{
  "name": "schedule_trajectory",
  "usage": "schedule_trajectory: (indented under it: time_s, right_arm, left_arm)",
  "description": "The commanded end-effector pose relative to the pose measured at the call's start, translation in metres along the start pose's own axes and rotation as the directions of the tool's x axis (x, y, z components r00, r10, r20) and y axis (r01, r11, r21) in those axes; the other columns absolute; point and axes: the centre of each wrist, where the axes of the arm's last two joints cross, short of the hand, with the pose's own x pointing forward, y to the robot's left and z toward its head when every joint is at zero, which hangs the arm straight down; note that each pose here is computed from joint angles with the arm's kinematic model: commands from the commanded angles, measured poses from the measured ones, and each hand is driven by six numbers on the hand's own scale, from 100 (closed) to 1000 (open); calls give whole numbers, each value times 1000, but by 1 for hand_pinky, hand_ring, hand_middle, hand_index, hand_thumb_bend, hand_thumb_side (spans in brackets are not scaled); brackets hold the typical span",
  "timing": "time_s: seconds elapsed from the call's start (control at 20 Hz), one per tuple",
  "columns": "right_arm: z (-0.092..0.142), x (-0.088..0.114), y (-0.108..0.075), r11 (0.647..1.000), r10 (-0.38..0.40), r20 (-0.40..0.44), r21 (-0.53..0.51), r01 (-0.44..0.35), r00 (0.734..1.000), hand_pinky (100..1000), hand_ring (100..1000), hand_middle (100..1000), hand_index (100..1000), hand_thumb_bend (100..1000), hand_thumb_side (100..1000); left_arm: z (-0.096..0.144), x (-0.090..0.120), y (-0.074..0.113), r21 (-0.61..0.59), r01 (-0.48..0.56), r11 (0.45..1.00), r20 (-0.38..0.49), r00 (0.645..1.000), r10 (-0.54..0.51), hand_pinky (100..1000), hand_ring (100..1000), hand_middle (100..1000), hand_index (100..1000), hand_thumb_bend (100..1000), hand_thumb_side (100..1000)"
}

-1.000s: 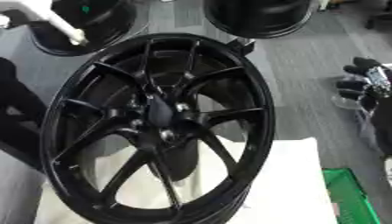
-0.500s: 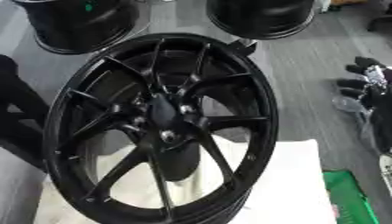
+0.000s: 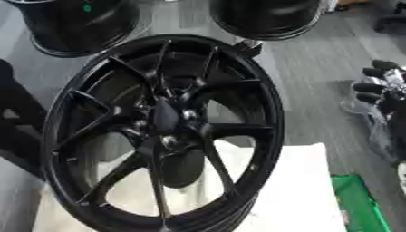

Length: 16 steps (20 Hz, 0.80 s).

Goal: Pull the pin out of the wheel hub.

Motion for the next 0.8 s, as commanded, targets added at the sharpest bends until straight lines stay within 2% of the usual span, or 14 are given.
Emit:
schedule_trajectory:
  time_s: [0.05,0.15,0.2,0.25,0.3,0.4,0.45,0.5,0.6,0.7,0.8]
  right_arm:
    - [-3,8,-3,1000,19,27,19,-19,999,777,740,799,869,100,809]
    - [-3,9,-2,1000,18,27,23,-19,999,777,740,799,869,100,807]
    - [-3,9,-2,1000,17,28,24,-17,999,777,740,799,869,100,807]
    - [-3,9,-2,1000,16,28,24,-17,999,777,740,799,869,100,807]
    - [-3,9,-2,1000,16,28,24,-16,999,777,740,799,869,100,808]
    - [-4,9,-2,1000,16,27,26,-17,999,777,740,799,869,100,809]
    - [-4,9,-2,999,17,27,27,-18,999,777,740,799,869,100,809]
    - [-4,9,-2,999,17,27,28,-18,999,778,740,799,869,100,808]
    - [-4,9,-2,999,18,28,31,-19,999,778,740,799,870,100,808]
    - [-4,9,-1,999,18,29,33,-19,999,778,740,799,870,100,808]
    - [-4,9,-1,999,17,29,35,-18,999,778,740,799,870,100,808]
  left_arm:
    - [2,-3,8,-4,-13,1000,11,1000,13,728,705,610,534,100,116]
    - [1,-8,-1,-34,-22,999,-10,1000,22,742,735,659,687,100,185]
    - [0,-11,-5,-44,-25,999,-23,999,24,752,752,693,757,117,300]
    - [0,-14,-8,-47,-29,998,-34,999,27,774,776,742,835,199,484]
    - [0,-16,-10,-45,-31,998,-44,999,29,787,791,767,876,266,601]
    - [-1,-18,-11,-36,-33,999,-55,998,31,804,811,798,923,359,718]
    - [-1,-19,-11,-32,-32,999,-58,998,30,805,812,800,928,368,725]
    - [0,-19,-10,-27,-31,999,-57,998,29,812,817,806,943,439,781]
    - [0,-16,-8,-15,-23,1000,-47,999,22,814,818,807,944,472,819]
    - [0,-14,-6,-10,-18,1000,-39,999,18,816,820,808,944,491,823]
    - [0,-13,-5,-8,-13,1000,-34,999,12,816,819,807,939,476,783]
